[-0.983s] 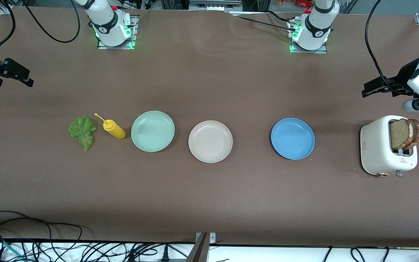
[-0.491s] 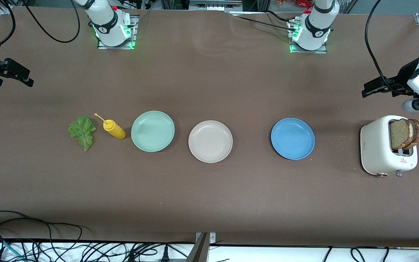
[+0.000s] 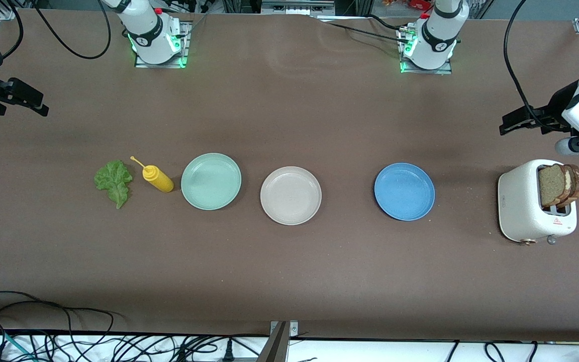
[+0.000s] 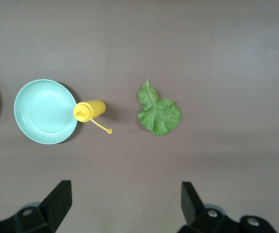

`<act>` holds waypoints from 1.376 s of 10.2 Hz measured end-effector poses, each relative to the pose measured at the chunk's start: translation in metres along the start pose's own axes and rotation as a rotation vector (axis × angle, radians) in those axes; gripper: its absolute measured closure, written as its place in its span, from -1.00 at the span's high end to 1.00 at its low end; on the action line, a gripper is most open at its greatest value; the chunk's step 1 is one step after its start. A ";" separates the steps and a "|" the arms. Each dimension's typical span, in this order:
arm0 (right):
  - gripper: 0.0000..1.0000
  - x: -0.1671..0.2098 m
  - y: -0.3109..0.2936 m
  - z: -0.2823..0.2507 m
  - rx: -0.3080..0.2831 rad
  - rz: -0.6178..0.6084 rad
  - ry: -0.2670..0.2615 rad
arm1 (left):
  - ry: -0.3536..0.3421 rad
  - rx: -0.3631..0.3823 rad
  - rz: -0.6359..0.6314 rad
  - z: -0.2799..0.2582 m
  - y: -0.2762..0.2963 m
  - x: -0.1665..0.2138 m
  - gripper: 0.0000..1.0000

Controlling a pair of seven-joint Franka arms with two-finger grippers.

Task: Make sandwich on beige plate with both arms

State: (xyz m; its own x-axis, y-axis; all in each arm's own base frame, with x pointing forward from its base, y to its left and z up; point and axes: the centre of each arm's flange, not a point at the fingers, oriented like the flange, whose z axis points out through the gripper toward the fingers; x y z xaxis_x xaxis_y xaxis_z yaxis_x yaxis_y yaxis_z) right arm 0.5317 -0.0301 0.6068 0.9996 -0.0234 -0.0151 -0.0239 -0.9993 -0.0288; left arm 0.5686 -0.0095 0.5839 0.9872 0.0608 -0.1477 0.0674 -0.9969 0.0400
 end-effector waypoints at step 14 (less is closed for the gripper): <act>1.00 0.000 0.000 0.000 0.000 0.000 -0.002 | 0.011 -0.001 -0.001 0.005 0.000 0.007 1.00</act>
State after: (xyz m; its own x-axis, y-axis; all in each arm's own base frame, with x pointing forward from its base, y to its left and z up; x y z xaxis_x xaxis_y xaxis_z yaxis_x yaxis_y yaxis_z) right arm 0.5314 -0.0302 0.6066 0.9996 -0.0236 -0.0175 -0.0241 -0.9993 -0.0289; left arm 0.5751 -0.0093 0.5776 0.9886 0.0620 -0.1370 0.0682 -0.9968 0.0413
